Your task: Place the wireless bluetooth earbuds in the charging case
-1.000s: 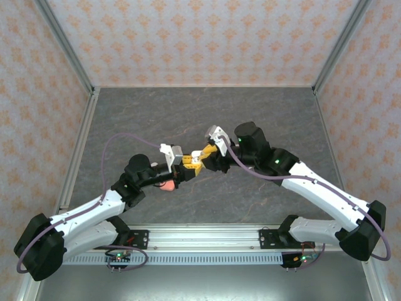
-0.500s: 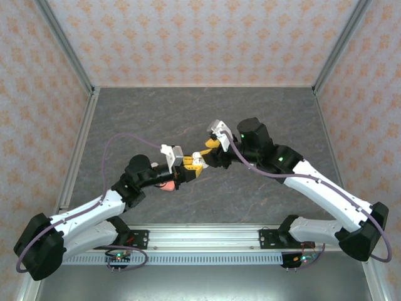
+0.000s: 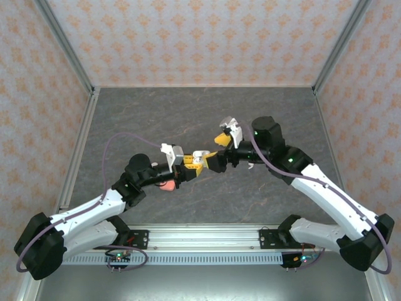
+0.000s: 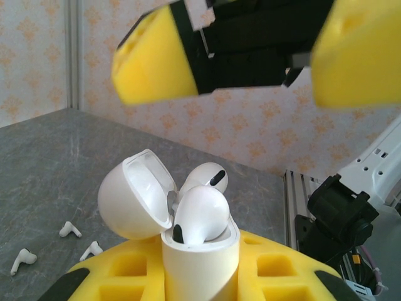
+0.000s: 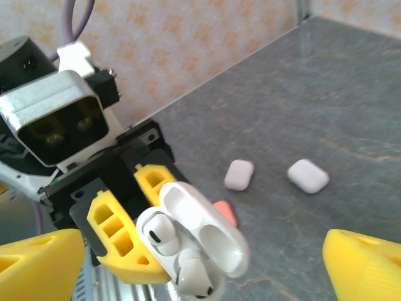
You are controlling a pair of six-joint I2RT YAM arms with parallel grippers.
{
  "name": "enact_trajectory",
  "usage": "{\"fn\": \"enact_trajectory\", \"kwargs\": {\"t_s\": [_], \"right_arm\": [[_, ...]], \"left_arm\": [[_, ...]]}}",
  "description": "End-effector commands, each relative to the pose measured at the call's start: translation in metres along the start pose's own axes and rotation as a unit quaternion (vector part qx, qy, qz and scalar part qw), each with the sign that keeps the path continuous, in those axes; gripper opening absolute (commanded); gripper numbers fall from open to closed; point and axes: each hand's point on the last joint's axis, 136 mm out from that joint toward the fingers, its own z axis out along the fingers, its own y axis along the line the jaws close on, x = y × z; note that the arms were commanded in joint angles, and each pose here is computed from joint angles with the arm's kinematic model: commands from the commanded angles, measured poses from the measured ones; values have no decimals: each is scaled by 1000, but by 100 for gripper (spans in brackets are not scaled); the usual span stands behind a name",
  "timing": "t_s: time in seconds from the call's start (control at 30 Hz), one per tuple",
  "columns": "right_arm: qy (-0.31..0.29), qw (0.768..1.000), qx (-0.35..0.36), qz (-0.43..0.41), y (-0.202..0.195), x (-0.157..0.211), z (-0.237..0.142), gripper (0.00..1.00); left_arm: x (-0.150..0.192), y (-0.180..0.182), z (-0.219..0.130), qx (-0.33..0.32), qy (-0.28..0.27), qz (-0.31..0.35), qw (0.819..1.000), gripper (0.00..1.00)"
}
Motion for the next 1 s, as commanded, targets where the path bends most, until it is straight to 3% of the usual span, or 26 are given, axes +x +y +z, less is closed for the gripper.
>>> {"fn": "enact_trajectory", "kwargs": {"t_s": [0.0,0.23,0.3,0.4,0.57,0.97], "right_arm": [[8,997,-64,35,11,3,14,99],[12,993,-115,37,23,-1,20,99],[13,991,-127,34,28,0,17,96],[23,990,-136,28,33,3,13,83],[19,991,-132,12,39,4,3,75],[21,996,-82,9,26,14,-2,76]], "left_arm": [[-25,-9,2,18,-34,31,999,0],[-23,-9,3,17,-30,30,999,0],[-23,-8,3,16,-28,31,999,0],[-21,-7,2,12,-25,31,999,0],[-19,-7,1,9,-23,31,999,0],[-19,-5,-2,-2,-22,33,999,0]]}}
